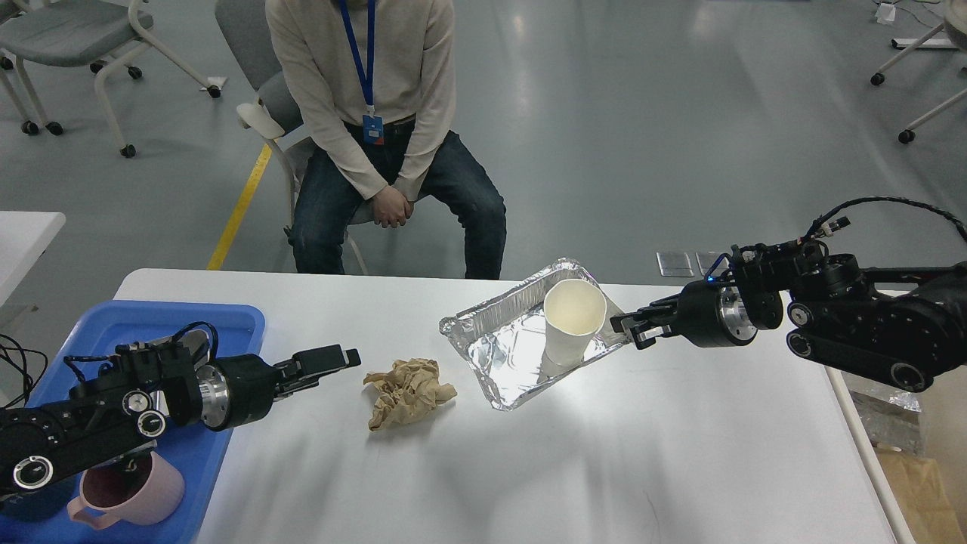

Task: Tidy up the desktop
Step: 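Lower the left gripper to the crumpled beige paper and grasp it, then lift the crumpled paper and place it into the foil tray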

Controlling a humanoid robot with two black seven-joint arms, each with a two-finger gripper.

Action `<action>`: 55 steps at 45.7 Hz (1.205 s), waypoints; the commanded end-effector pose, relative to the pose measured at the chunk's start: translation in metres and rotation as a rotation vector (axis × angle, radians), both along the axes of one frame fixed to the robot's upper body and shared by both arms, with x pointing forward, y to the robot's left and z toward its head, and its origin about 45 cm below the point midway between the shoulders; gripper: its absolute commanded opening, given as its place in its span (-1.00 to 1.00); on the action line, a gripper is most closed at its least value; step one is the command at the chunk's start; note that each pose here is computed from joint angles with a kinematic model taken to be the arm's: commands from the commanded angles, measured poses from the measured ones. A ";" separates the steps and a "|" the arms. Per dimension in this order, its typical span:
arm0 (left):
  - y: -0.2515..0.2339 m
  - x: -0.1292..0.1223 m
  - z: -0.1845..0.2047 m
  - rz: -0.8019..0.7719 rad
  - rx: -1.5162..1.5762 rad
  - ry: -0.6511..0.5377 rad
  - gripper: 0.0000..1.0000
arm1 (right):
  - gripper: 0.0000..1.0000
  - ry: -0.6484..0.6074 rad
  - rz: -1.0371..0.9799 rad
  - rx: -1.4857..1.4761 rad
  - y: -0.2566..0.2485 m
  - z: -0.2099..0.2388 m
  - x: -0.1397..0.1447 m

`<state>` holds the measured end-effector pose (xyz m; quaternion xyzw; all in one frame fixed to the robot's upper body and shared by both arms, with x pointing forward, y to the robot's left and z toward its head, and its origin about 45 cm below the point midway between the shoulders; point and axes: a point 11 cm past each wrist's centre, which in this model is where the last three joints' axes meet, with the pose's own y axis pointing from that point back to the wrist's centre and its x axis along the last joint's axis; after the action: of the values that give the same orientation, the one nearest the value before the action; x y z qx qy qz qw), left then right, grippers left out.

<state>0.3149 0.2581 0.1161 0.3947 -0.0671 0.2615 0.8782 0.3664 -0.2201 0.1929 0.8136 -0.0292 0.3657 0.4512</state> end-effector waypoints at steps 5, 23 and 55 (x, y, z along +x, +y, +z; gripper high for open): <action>-0.013 -0.007 -0.024 0.012 -0.015 0.043 0.90 | -1.00 -0.001 0.000 0.001 0.000 0.000 0.000; -0.033 -0.002 -0.059 0.052 -0.008 0.075 0.90 | -1.00 -0.008 -0.013 0.002 -0.005 0.003 0.002; -0.078 -0.006 -0.080 0.017 -0.009 0.063 0.02 | -1.00 -0.007 -0.008 0.009 -0.002 0.004 0.001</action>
<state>0.3162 0.1881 0.0406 0.3960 -0.0354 0.2723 0.8762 0.3671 -0.2226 0.1969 0.8140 -0.0354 0.3667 0.4491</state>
